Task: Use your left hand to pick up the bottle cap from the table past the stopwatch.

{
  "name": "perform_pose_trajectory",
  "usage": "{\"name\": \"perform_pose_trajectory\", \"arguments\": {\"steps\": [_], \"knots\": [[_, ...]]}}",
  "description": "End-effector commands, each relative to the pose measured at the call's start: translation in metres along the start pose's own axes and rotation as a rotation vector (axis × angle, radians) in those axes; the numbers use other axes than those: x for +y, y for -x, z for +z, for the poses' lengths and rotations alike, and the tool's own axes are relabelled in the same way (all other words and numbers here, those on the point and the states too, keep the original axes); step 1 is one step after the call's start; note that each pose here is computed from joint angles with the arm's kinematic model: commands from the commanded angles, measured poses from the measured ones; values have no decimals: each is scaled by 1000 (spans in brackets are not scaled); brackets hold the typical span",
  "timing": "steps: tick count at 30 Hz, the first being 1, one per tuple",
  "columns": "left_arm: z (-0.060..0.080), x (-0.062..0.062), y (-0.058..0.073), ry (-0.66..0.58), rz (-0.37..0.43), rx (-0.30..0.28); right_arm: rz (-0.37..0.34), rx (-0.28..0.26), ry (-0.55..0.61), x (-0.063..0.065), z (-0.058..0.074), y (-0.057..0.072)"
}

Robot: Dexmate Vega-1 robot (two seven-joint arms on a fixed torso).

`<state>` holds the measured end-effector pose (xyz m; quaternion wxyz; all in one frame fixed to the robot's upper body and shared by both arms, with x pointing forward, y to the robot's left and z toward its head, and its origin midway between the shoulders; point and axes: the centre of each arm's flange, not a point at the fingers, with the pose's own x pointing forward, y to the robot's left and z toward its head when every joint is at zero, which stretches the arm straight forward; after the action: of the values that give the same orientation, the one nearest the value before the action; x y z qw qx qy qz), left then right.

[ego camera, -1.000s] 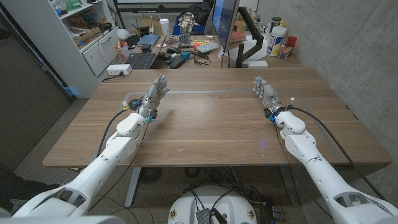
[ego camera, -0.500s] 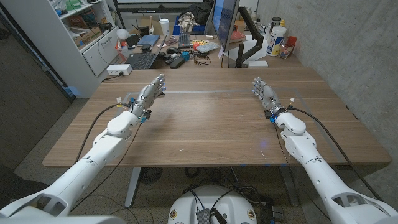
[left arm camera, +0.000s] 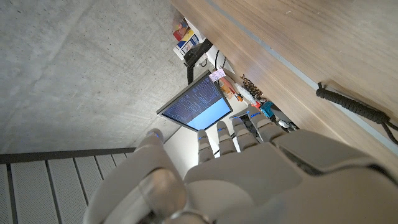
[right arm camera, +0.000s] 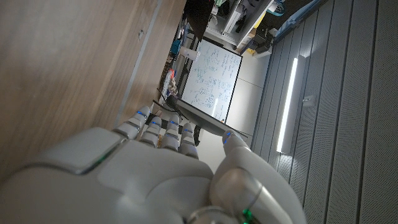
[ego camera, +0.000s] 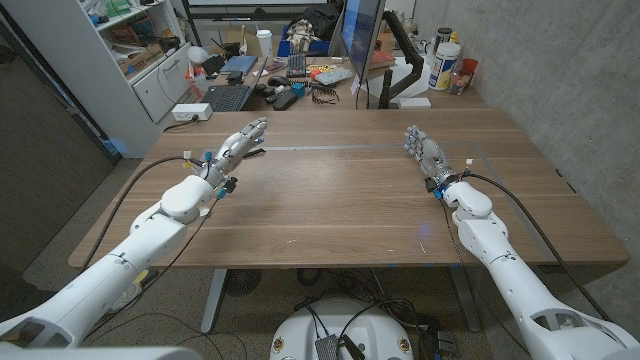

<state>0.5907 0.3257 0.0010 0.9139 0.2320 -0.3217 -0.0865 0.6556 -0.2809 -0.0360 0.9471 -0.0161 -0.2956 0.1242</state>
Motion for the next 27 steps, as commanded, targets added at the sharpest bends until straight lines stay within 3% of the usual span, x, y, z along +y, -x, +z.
{"name": "perform_pose_trajectory", "arguments": {"steps": [1,27], "knots": [[20,8,14,-177,-55,-7,7,-14,9,-1,1,2],[62,23,53,-511,-132,-21,22,-34,35,5,8,0]]}}
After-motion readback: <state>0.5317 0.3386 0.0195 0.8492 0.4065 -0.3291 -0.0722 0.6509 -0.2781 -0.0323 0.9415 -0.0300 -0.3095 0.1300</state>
